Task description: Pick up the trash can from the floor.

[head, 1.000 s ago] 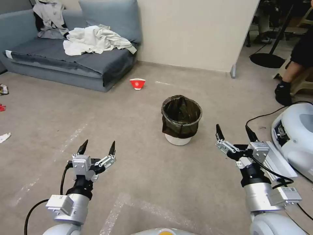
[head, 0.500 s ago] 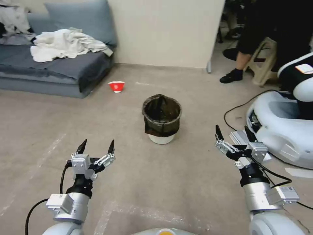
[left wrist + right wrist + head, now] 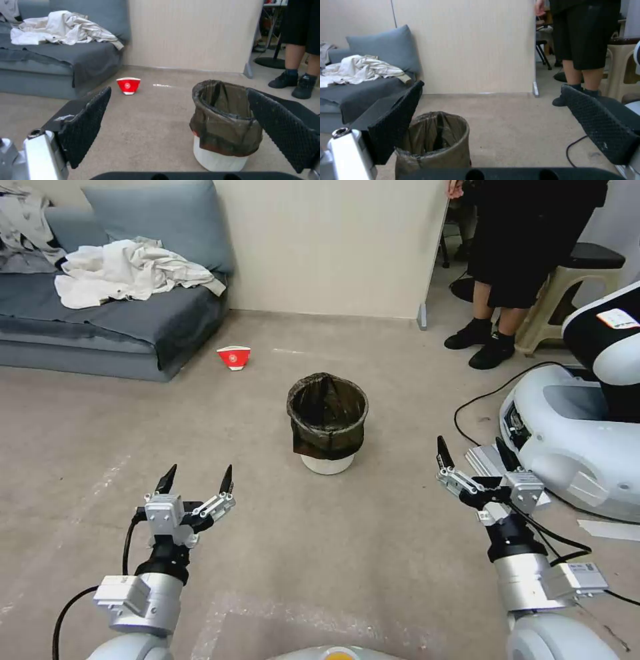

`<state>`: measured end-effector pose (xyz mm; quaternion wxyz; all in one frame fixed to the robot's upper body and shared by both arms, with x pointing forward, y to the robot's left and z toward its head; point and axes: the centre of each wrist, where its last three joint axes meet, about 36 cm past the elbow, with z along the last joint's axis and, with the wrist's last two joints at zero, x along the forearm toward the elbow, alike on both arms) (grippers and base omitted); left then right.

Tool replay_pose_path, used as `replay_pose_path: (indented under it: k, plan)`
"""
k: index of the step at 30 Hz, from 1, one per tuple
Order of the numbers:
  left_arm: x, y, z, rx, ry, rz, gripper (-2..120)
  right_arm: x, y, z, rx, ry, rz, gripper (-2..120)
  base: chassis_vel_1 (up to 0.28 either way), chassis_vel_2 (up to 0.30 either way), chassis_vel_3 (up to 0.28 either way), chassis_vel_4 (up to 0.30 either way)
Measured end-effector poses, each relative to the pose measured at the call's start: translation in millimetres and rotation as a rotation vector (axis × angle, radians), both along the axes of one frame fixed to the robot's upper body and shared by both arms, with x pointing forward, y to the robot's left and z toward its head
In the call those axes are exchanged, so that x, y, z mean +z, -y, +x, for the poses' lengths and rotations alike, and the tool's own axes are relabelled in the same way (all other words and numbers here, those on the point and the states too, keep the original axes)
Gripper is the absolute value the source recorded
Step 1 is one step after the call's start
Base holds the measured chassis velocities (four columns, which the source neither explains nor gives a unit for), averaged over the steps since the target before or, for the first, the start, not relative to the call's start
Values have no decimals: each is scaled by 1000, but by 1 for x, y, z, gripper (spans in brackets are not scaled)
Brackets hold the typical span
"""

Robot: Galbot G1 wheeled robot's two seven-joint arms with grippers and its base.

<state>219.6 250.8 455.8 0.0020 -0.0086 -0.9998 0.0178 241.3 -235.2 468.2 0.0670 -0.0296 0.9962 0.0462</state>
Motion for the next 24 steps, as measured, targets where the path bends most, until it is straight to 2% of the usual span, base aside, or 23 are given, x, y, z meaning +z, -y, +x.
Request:
replay_pose_path:
  k: [10,24]
  plan:
    - [1,1,0,1,4,-3,100,0,1,0,3,0,-2,100,-12,5,13,-8]
    - [4,1,-2,1,9,-6,100,2,1,0,3,0,0,100,-80,82,82,-82]
